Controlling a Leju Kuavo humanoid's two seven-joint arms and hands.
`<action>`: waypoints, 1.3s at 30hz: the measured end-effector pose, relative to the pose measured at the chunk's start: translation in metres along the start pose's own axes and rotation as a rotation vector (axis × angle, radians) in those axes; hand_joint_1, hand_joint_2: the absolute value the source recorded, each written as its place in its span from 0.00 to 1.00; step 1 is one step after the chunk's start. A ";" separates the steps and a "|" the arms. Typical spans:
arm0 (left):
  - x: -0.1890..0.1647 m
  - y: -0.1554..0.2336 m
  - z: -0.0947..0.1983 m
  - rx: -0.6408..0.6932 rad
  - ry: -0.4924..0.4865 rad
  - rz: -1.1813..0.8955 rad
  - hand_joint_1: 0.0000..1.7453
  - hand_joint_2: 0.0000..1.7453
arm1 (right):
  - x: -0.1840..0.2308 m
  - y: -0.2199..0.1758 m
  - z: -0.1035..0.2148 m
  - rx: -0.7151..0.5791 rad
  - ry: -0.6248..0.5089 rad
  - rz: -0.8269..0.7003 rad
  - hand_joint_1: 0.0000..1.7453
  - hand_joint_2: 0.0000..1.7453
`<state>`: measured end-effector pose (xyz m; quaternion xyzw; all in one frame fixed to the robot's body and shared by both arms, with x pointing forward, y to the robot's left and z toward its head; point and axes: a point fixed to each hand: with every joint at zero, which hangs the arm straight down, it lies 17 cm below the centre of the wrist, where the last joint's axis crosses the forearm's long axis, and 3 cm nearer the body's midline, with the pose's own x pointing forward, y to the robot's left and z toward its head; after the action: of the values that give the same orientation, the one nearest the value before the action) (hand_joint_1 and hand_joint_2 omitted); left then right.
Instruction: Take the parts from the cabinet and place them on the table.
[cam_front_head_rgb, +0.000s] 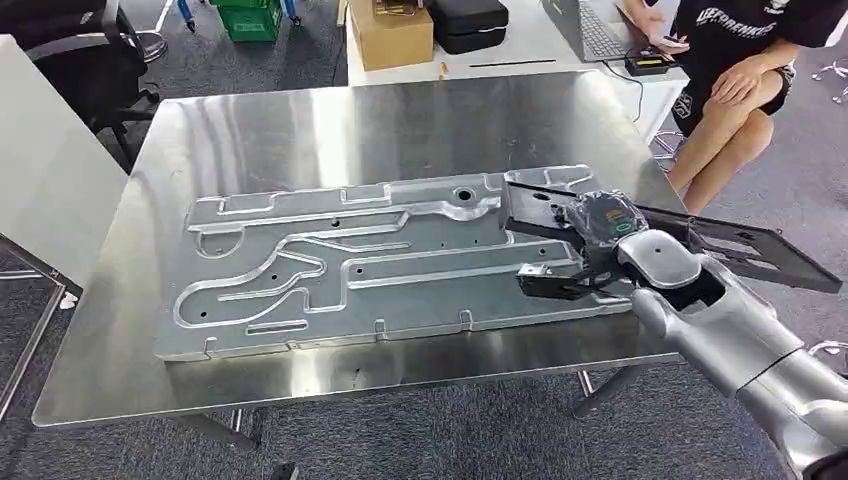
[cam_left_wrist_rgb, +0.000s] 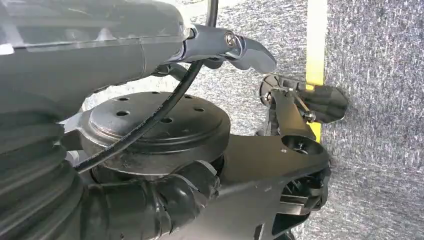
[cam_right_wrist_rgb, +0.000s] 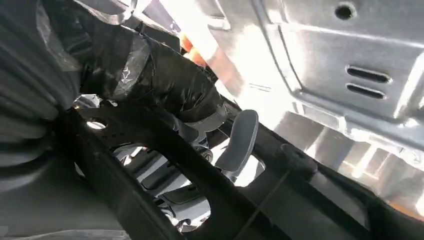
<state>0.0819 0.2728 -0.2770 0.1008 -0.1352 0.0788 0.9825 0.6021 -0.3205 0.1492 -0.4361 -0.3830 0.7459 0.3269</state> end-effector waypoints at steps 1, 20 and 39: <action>0.000 0.001 0.000 0.004 0.002 -0.001 0.00 1.00 | 0.003 -0.002 -0.003 0.001 -0.001 0.000 1.00 1.00; 0.001 -0.001 0.000 0.000 0.001 0.016 0.00 1.00 | 0.199 -0.123 -0.013 -0.148 -0.388 0.055 1.00 1.00; 0.000 0.000 0.000 0.005 0.004 0.045 0.00 1.00 | 0.312 -0.166 0.050 -0.252 -0.678 0.135 1.00 1.00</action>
<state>0.0815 0.2732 -0.2769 0.1001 -0.1352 0.1016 0.9805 0.4564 0.0029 0.1824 -0.2254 -0.5286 0.8149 0.0751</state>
